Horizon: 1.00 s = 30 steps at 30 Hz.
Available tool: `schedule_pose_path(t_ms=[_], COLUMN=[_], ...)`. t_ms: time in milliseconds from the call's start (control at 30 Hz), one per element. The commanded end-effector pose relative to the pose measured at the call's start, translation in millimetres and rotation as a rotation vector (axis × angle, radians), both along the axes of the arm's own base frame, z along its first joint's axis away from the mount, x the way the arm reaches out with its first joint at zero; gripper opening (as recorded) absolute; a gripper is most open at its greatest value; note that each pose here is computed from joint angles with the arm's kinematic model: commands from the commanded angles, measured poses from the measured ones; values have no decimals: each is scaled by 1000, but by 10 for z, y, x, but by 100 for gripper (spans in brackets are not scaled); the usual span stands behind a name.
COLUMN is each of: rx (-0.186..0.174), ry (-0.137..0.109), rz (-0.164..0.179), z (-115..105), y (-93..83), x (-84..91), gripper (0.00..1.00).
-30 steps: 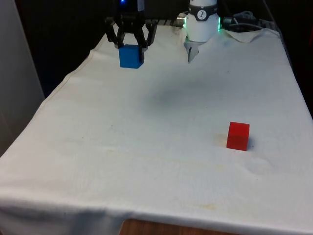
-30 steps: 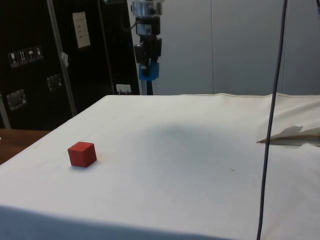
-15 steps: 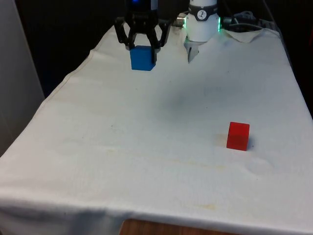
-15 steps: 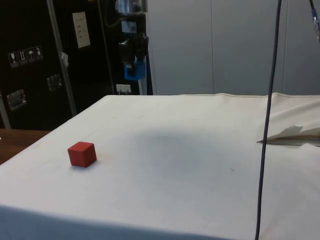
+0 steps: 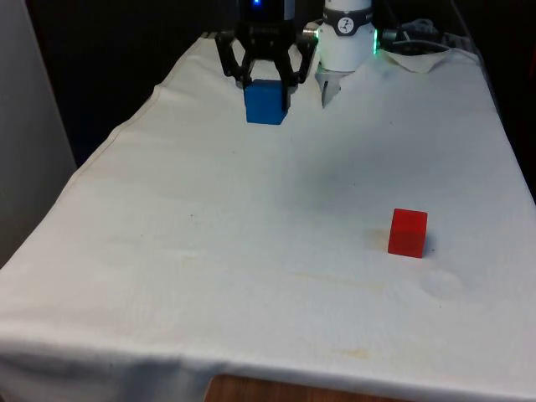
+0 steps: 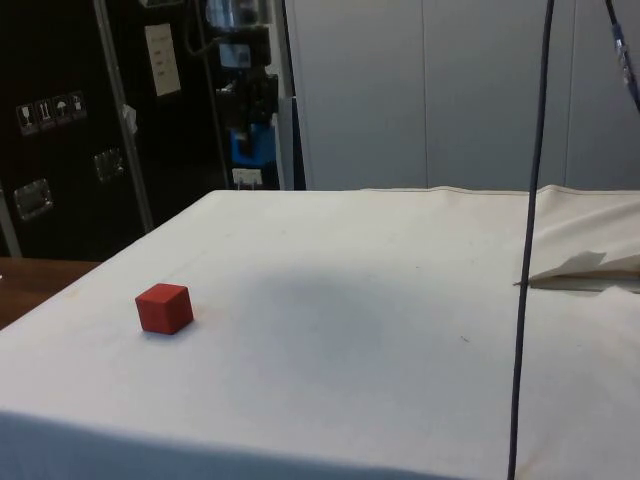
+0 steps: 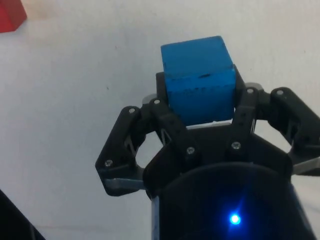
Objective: Stack the two cubes.
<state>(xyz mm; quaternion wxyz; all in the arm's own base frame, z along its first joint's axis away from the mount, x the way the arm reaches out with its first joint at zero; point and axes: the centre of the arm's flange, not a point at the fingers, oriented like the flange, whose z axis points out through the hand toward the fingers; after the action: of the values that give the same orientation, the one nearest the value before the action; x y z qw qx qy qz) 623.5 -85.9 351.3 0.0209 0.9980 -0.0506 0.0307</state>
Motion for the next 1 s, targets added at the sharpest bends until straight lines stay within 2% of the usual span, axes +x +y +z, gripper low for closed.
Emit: schedule_pose_path(t_ms=[0, 133, 167, 200, 300, 367, 400, 433, 500, 667, 700, 733, 967], rx=[-12, -26, -17, -28, -35, -42, -35, -43, -48, -46, -42, -45, -42], ry=[16, 28, 17, 31, 37, 40, 28, 40, 40, 30, 21, 28, 12], rz=[-3, 2, 4, 2, 4, 6, 8, 6, 8, 9, 13, 11, 12], z=[5, 34, 34, 37, 49, 57, 65, 55, 56, 47, 52, 46, 43], y=[43, 171, 133, 194, 269, 340, 314, 370, 418, 553, 532, 579, 767], x=[23, 79, 62, 88, 120, 160, 143, 176, 208, 312, 303, 328, 470], gripper=[3, 3, 3, 3, 3, 3, 3, 3, 3, 3, 3, 3, 3])
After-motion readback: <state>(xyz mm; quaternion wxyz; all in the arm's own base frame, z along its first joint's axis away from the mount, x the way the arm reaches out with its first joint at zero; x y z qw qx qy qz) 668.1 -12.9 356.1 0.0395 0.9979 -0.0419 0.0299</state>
